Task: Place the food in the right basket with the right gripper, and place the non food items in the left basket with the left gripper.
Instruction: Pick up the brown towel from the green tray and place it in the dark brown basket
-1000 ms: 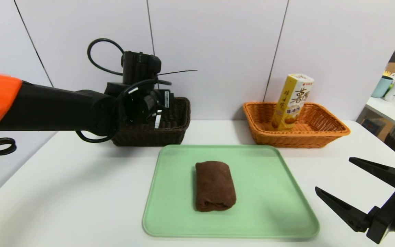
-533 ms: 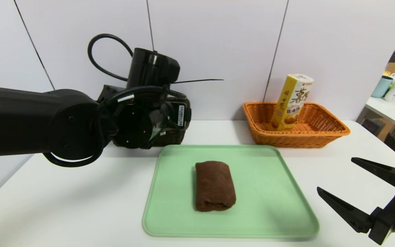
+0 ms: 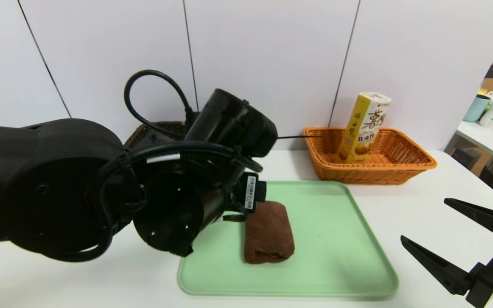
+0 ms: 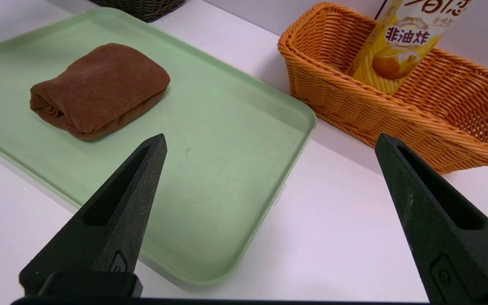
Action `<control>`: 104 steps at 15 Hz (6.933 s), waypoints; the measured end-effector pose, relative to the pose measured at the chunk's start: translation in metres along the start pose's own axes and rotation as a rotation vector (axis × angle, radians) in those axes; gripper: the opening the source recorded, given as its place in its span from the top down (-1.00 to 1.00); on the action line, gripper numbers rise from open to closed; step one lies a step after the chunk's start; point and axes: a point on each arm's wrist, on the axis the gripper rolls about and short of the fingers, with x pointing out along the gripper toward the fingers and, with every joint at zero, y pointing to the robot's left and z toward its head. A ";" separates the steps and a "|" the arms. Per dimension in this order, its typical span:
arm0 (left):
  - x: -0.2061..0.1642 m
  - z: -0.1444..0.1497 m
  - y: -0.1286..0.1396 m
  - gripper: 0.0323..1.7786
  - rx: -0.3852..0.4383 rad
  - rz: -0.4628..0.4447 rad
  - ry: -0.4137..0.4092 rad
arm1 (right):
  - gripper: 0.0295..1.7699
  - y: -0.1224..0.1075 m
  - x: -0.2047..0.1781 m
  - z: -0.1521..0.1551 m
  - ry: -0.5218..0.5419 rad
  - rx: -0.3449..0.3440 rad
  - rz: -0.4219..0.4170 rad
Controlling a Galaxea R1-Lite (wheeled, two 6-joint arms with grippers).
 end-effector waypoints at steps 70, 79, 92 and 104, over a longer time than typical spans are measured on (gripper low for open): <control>-0.031 0.075 -0.001 0.56 -0.133 0.099 -0.065 | -0.92 0.002 -0.010 -0.004 0.004 -0.006 0.005; 0.010 0.131 0.073 0.56 -0.151 0.275 -0.270 | -0.92 0.001 -0.007 -0.003 0.009 -0.016 0.007; 0.133 0.121 0.146 0.56 -0.201 0.307 -0.163 | -0.92 0.001 -0.001 -0.004 0.036 -0.028 0.013; 0.186 0.085 0.163 0.56 -0.204 0.327 -0.065 | -0.92 0.001 -0.001 -0.004 0.037 -0.031 0.012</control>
